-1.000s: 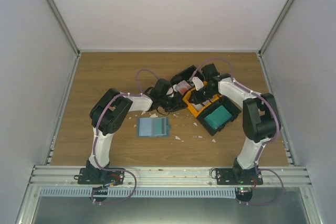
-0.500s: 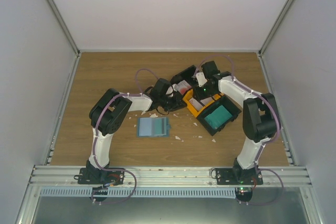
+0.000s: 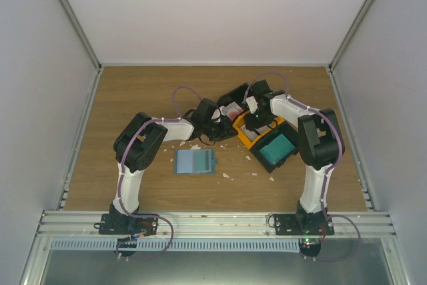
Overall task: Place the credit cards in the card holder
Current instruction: Pick up the credit card from the storage box.
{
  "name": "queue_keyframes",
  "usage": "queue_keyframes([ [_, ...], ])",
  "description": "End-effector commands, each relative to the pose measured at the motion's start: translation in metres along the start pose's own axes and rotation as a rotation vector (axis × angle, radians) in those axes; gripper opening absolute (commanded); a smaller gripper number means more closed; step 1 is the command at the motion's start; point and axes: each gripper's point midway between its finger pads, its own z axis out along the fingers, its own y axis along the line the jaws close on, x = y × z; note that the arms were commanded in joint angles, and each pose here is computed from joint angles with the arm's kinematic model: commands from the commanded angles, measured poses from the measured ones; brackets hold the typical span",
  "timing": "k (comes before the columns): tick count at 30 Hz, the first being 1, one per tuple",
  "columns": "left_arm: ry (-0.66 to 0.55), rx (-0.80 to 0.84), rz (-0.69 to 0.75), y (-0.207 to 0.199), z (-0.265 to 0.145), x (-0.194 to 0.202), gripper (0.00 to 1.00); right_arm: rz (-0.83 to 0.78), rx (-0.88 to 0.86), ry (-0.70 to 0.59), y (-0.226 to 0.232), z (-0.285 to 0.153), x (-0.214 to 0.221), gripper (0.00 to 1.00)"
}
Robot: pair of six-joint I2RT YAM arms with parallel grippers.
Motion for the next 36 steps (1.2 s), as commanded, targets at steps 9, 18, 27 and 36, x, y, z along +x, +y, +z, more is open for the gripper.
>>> queue_keyframes([
  [9,-0.019,0.043,0.043,-0.018,0.004,-0.012,0.22,-0.035,-0.157,0.026,0.029,0.004,0.003,0.43],
  [18,-0.016,0.040,0.039,-0.016,0.005,-0.011,0.22,-0.030,-0.273,0.013,0.049,-0.007,0.008,0.35],
  [27,-0.014,0.038,0.039,-0.016,0.005,-0.011,0.22,-0.008,-0.322,-0.025,0.060,-0.028,0.010,0.30],
  [36,-0.017,0.028,0.037,-0.014,0.005,-0.012,0.21,-0.007,-0.353,-0.041,0.067,-0.038,0.014,0.22],
])
